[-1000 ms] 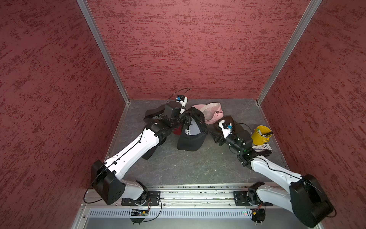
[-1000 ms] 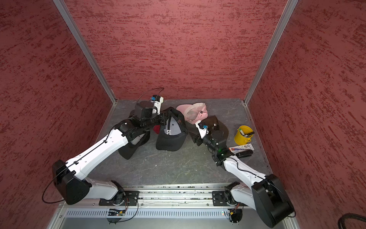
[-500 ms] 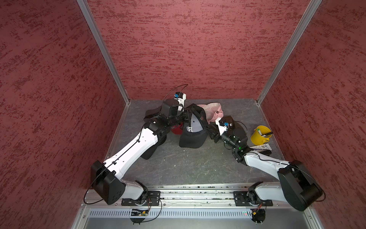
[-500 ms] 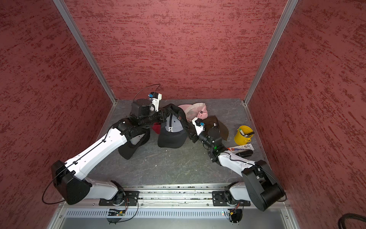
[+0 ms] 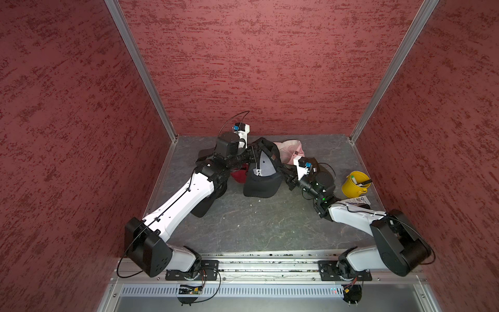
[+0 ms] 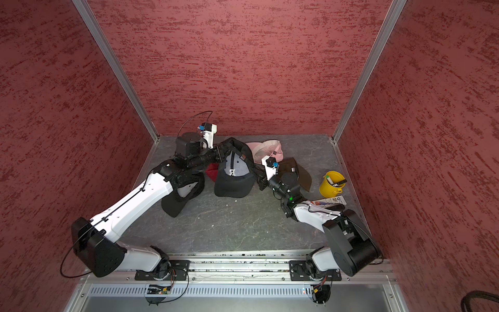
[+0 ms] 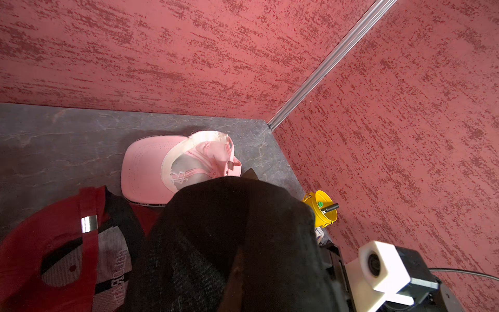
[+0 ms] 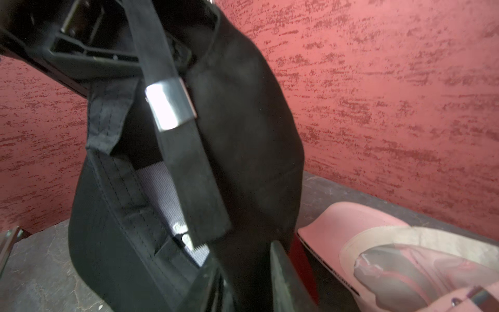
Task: Open the adjustable buckle of the baseball cap
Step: Pick up the baseball cap from the center of the board.
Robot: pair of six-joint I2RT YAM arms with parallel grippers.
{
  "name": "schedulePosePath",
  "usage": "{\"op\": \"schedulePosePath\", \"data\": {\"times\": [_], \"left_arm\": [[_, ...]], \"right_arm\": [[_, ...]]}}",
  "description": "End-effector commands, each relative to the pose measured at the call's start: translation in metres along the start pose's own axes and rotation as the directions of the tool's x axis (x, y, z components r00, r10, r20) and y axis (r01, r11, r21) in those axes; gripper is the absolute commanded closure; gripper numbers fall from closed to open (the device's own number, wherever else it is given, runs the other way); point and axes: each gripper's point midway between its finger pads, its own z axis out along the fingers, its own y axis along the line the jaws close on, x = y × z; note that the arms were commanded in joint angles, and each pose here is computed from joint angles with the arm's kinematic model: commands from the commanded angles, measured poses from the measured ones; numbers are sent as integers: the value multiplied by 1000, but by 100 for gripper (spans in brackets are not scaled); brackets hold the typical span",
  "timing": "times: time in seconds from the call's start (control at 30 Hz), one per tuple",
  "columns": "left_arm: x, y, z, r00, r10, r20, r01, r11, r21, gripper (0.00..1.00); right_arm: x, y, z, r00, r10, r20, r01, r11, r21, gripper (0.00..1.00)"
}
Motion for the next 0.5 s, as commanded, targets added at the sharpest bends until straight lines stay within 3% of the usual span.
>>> {"op": "schedulePosePath", "data": {"times": [0.0,0.1,0.47], "left_arm": [[-4,-2,5,1000,-16,16,15,999,33,100],[-5,-3,6,1000,-16,17,15,999,36,100],[-4,1,5,1000,-27,14,26,999,40,100]], "right_arm": [[-17,9,9,999,-4,50,6,999,-44,65],[-20,10,10,998,8,61,-4,999,-51,66],[-16,-5,9,998,21,65,-23,999,37,95]]}}
